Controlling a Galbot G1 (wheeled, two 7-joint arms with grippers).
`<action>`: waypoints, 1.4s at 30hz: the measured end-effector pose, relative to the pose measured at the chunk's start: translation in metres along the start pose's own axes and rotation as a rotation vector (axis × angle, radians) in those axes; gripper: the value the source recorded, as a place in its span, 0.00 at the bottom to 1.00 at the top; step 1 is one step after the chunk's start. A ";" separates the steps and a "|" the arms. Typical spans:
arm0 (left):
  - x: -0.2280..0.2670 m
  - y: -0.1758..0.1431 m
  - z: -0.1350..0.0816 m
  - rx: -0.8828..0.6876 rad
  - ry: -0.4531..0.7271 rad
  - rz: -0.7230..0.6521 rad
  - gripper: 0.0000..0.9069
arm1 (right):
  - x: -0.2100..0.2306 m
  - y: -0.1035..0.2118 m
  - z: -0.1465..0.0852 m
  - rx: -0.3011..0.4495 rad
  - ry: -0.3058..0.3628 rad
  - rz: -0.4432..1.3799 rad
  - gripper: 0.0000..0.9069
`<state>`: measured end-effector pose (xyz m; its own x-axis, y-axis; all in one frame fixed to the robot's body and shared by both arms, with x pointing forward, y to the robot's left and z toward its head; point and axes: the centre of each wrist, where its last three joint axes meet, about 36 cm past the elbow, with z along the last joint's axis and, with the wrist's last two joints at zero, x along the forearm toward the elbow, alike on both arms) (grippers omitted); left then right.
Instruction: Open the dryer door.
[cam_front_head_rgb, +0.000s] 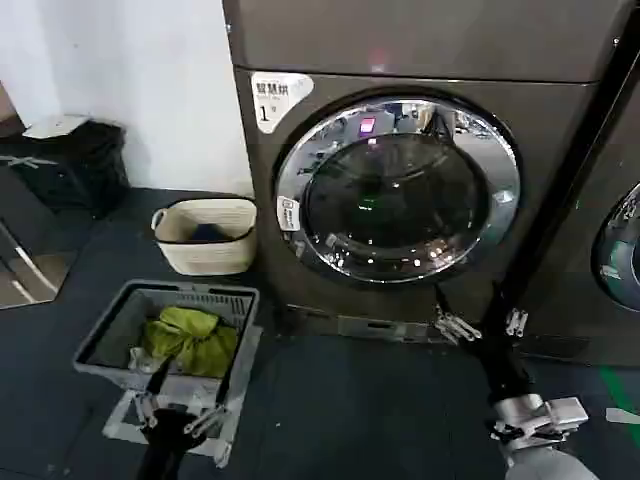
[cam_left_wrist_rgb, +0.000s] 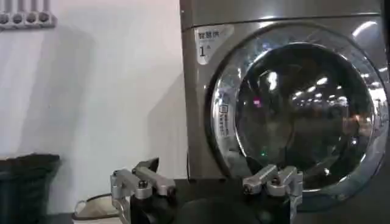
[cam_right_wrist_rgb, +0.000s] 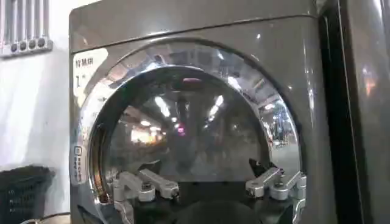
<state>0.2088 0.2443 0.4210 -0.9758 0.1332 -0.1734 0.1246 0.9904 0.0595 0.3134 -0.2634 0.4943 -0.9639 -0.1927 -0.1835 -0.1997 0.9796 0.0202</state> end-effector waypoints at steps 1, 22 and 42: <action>0.000 0.000 0.000 0.000 -0.001 -0.001 1.00 | -0.002 -0.001 0.001 -0.007 0.005 -0.020 1.00; 0.001 0.000 -0.008 -0.034 0.080 0.038 1.00 | -0.083 -0.027 0.025 0.011 0.052 -0.367 1.00; 0.002 -0.001 -0.008 -0.026 0.102 0.035 1.00 | -0.158 -0.016 0.034 0.048 0.080 -0.511 1.00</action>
<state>0.2058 0.2433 0.4283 -0.9843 0.1621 -0.0702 0.1556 0.9837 0.0897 0.4750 -0.2464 0.4898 -0.7560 -0.6493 -0.0827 -0.6423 0.7602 -0.0974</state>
